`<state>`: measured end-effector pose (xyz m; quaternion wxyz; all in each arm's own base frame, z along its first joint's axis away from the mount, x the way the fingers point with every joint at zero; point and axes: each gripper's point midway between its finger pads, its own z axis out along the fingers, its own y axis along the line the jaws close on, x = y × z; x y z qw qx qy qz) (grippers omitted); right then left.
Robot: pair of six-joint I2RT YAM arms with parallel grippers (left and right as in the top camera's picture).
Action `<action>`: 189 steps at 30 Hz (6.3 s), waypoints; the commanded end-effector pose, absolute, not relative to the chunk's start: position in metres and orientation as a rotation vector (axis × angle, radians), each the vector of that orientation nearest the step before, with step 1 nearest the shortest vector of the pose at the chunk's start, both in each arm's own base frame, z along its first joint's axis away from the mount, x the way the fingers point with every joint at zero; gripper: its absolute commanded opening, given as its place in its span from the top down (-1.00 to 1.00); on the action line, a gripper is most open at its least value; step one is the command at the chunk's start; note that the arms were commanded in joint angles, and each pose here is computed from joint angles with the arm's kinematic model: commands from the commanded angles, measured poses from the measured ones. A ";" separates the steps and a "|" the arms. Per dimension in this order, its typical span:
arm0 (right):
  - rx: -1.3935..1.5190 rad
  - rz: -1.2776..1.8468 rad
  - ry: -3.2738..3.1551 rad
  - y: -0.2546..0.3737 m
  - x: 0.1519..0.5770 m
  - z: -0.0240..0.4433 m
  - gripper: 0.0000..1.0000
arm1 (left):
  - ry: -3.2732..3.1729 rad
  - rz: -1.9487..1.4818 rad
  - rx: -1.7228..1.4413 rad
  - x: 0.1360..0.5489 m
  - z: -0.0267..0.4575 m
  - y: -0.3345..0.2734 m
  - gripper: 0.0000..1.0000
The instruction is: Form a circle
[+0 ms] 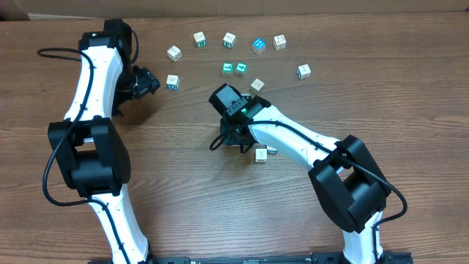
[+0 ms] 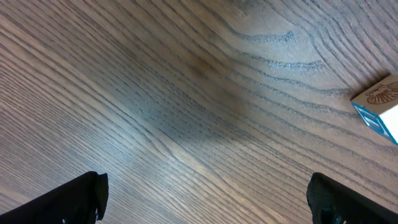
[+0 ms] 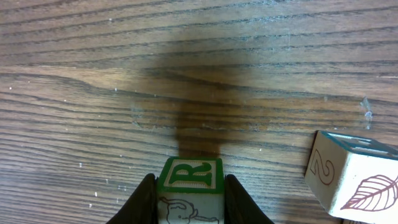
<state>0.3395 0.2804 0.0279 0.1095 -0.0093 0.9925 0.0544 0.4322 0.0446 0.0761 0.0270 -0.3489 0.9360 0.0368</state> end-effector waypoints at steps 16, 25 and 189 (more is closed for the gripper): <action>-0.004 0.134 2.925 0.276 0.340 0.021 0.20 | 2.890 0.107 -1.045 0.437 0.079 0.043 -0.99; -0.004 0.133 2.926 0.276 0.339 0.021 0.11 | 2.890 0.107 -1.045 0.437 0.079 0.043 -0.99; -0.005 0.124 2.934 0.274 0.338 0.021 0.43 | 2.889 0.107 -1.046 0.437 0.079 0.043 -0.99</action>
